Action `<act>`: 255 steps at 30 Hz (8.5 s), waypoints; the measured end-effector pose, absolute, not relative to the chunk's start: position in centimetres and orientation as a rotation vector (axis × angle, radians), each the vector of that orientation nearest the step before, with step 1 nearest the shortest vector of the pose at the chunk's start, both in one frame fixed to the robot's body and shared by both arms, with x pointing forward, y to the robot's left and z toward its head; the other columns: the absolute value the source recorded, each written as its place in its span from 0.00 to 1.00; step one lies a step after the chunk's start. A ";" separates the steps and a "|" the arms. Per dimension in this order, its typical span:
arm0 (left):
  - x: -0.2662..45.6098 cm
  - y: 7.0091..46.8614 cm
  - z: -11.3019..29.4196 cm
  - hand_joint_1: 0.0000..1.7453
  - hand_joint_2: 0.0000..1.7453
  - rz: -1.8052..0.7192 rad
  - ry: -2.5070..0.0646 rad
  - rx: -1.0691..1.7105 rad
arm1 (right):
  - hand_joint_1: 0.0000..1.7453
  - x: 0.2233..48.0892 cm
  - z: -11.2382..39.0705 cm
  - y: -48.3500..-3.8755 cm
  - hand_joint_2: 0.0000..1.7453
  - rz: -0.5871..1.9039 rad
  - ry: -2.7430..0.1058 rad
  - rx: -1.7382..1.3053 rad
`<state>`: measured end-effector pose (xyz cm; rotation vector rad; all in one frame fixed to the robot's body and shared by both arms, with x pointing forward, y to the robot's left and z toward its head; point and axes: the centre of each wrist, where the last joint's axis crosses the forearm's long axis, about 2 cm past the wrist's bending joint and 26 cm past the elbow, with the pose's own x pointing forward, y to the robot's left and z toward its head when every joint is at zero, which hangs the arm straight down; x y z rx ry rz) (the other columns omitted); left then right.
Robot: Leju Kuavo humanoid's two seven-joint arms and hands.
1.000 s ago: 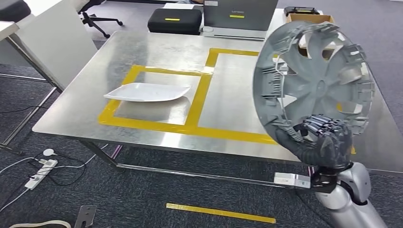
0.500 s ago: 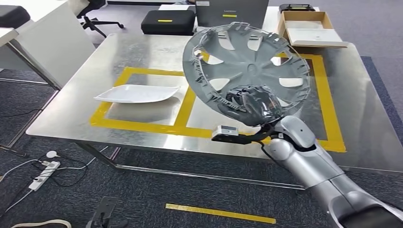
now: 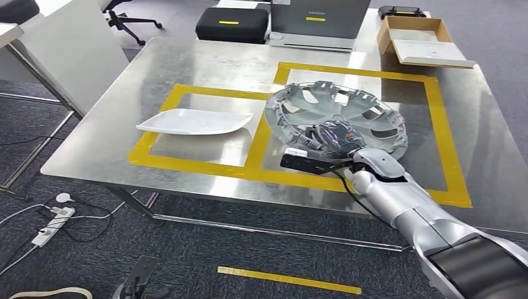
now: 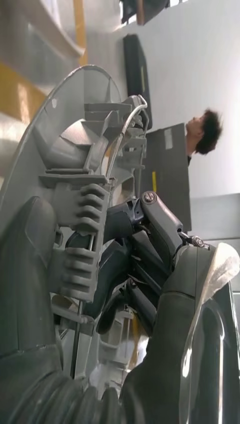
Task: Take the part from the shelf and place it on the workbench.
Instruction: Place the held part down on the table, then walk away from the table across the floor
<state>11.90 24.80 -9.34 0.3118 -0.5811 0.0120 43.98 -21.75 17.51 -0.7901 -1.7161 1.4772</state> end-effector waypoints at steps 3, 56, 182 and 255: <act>11.8 24.8 -9.4 0.00 1.00 0.008 -0.586 0.312 | 1.00 43.8 16.4 -23.0 1.00 1.450 -1.653 -0.765; 11.0 25.7 -9.6 0.00 0.00 0.045 -0.587 0.355 | 0.00 43.0 21.4 -24.1 0.00 0.880 -2.140 -0.533; 4.8 24.6 -10.6 0.00 0.00 -0.090 -0.410 0.410 | 0.00 4.9 -10.8 -23.9 0.00 0.539 -0.363 -0.137; 4.6 24.2 -10.6 0.00 0.00 -0.069 -0.417 0.408 | 0.00 4.7 -10.7 -23.4 0.00 0.557 -0.379 -0.111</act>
